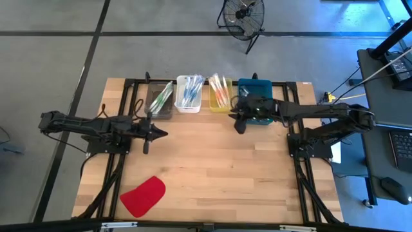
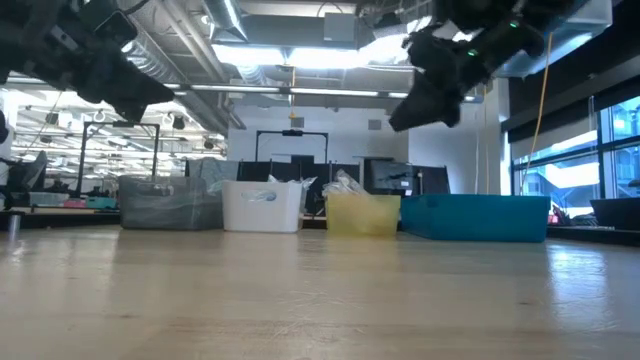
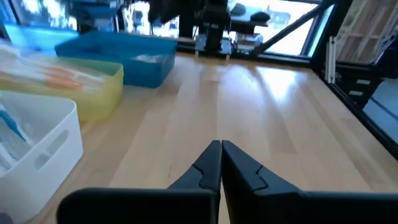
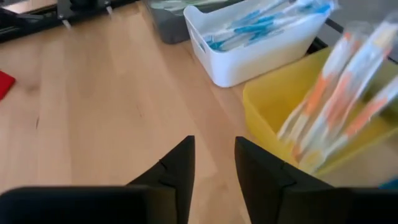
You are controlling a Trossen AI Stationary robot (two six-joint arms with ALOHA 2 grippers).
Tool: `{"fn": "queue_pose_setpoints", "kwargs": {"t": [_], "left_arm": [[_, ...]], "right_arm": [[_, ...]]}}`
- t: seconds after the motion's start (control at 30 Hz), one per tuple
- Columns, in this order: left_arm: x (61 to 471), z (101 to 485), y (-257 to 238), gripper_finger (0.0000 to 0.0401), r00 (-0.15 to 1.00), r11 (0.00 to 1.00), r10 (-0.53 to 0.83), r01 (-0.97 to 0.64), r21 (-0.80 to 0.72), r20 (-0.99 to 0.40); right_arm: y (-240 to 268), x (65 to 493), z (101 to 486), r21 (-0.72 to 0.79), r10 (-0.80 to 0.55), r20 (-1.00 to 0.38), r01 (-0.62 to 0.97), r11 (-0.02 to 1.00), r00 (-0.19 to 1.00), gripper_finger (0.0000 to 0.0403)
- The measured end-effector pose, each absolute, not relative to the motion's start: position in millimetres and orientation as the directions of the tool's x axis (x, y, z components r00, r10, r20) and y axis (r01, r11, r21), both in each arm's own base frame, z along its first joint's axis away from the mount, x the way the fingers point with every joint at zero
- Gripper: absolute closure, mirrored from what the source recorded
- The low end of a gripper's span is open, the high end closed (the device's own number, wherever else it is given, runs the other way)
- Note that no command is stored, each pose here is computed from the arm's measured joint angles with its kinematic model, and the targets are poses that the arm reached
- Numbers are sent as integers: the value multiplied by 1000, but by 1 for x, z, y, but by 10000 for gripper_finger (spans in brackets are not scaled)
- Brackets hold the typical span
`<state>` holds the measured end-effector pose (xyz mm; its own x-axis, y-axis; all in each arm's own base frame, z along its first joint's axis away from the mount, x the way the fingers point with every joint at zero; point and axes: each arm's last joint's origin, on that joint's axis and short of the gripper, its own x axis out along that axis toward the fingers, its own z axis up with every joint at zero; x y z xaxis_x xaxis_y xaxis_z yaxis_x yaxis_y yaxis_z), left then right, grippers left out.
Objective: Pick & Place Toothbrushes
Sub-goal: Return to Home Position
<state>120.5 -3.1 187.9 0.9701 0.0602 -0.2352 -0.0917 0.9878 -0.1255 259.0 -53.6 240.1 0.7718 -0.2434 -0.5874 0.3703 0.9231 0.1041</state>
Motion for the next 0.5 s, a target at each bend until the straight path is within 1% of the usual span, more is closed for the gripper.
{"fn": "queue_pose_setpoints", "kwargs": {"t": [0.1, 0.23, 0.37, 0.5], "left_arm": [[118, 183, -4, 399, 983, 996, 28, -43, -78, -184], [116, 181, -5, 398, 989, 997, -14, 3, -77, -147], [114, 171, -4, 399, 987, 997, 7, -19, -73, -158], [113, 164, -3, 398, 986, 993, 34, -51, -105, -161]], "right_arm": [[-49, 242, 230, 133, -245, -558, 377, 917, 793, 295], [-45, 219, 221, 178, -248, -504, 380, 908, 828, 310], [-40, 199, 216, 224, -228, -438, 351, 909, 870, 323], [-35, 186, 217, 245, -206, -354, 303, 921, 912, 336]]}}
